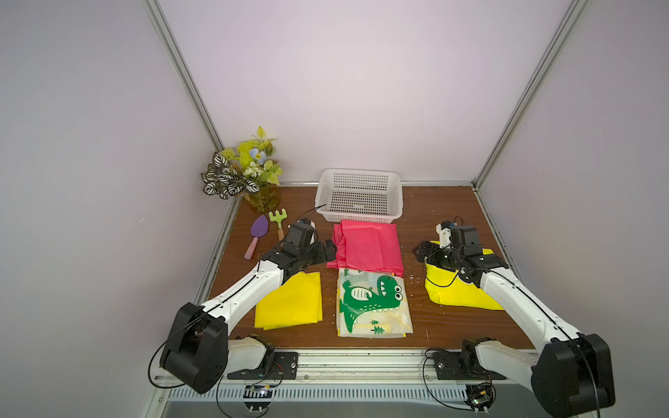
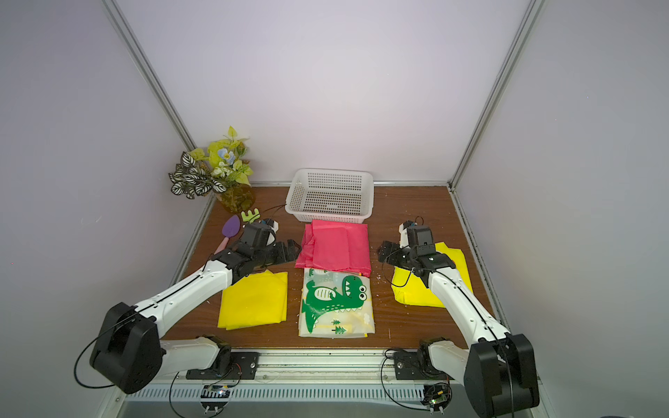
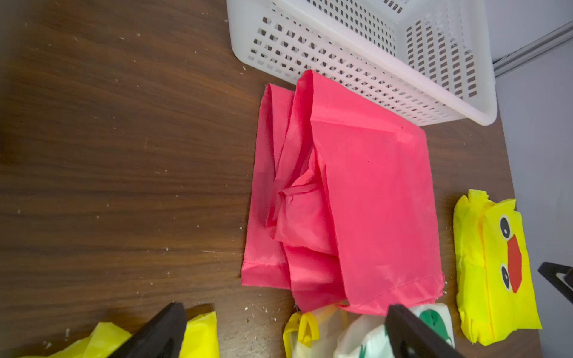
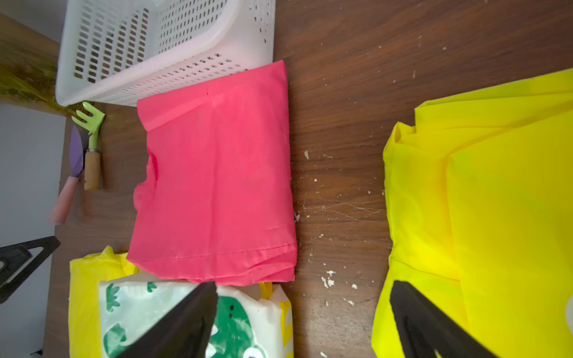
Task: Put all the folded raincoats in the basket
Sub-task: Pick up the raincoat from the center of the board.
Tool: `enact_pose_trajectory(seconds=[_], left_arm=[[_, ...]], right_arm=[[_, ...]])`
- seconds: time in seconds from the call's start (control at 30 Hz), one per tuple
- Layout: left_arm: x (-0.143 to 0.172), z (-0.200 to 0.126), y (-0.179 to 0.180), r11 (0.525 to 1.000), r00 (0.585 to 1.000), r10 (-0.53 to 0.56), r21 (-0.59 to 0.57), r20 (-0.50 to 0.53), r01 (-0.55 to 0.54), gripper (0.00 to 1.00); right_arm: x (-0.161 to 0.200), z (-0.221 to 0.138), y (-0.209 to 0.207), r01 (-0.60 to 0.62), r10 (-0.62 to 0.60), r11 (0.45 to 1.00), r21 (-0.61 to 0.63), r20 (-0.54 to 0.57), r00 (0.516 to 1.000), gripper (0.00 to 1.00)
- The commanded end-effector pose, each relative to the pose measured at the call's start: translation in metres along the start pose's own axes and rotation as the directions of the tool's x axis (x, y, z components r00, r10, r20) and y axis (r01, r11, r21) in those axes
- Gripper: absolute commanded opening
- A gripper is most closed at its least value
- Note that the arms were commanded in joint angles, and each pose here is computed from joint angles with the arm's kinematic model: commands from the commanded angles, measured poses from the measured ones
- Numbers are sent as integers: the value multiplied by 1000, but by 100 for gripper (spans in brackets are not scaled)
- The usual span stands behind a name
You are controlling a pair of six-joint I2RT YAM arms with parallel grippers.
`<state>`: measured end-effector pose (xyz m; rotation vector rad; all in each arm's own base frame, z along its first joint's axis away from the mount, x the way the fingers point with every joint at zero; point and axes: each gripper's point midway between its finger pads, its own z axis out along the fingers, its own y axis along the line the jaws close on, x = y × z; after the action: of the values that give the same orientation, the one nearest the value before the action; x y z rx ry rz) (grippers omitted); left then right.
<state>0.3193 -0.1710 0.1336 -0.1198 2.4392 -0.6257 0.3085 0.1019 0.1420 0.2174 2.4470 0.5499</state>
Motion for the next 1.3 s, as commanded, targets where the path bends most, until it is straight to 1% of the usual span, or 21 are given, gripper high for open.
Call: enact_pose_trajectory(seconds=[0.0,0.1,0.17,0.23,0.33,0.37,0.43,0.53,0.63,0.7,0.8,0.87,0.9,0.97,1.03,1.13,1.23,1.27], left_arm=[[-1,-5,-11,998,1000,17,54,19,-18,100],[4,0,-5,999,999,42,34,8,-42,100],[4,0,-7,997,997,73,27,-24,-72,100],[2,-5,-12,995,994,96,25,-55,-94,100],[0,-18,-16,995,994,92,29,-55,-91,100],[0,-22,-18,996,995,85,38,-52,-83,100],[4,-29,-19,997,997,56,60,-45,-53,100],[20,-32,-12,998,998,-10,59,-61,13,100],[38,-32,-15,996,995,-20,84,-101,28,100],[46,-36,-28,994,994,-2,111,-113,15,100],[67,-35,-40,994,991,28,107,-133,-14,100],[84,-31,-40,995,984,6,98,-178,12,100],[91,-28,-36,997,981,-6,80,-192,21,100],[102,-24,-30,999,979,-12,48,-205,22,100],[108,-23,-30,999,978,-2,36,-208,10,100],[115,-24,-40,999,976,31,51,-213,-21,100],[129,-23,-49,995,966,93,63,-240,-80,100],[134,-21,-49,995,962,96,57,-255,-84,100]], right_arm=[[0,-11,12,8,-8,999,-49,19,1000,91],[10,-8,14,-20,19,999,-45,-18,1000,89],[19,-4,17,-41,40,999,-33,-48,998,88],[30,-1,24,-59,57,998,-27,-81,995,85],[44,0,33,-86,83,996,-22,-108,991,84],[50,-1,39,-89,84,995,-40,-122,989,84],[60,-3,55,-89,69,989,-118,-161,984,75],[73,-1,59,-128,96,982,-136,-220,971,73],[87,1,53,-140,107,984,-109,-268,958,72],[95,1,52,-116,79,987,-114,-285,955,74],[104,0,47,-82,45,990,-115,-296,954,74],[108,1,45,-55,17,991,-120,-298,955,74],[114,2,47,-49,1,988,-146,-316,949,74],[122,6,41,-45,-3,990,-137,-329,944,74],[132,8,37,-47,-5,989,-139,-354,935,74],[142,7,35,-63,8,989,-132,-380,925,74],[145,6,38,-75,10,983,-165,-363,932,74],[146,6,38,-79,12,982,-174,-356,934,73]])
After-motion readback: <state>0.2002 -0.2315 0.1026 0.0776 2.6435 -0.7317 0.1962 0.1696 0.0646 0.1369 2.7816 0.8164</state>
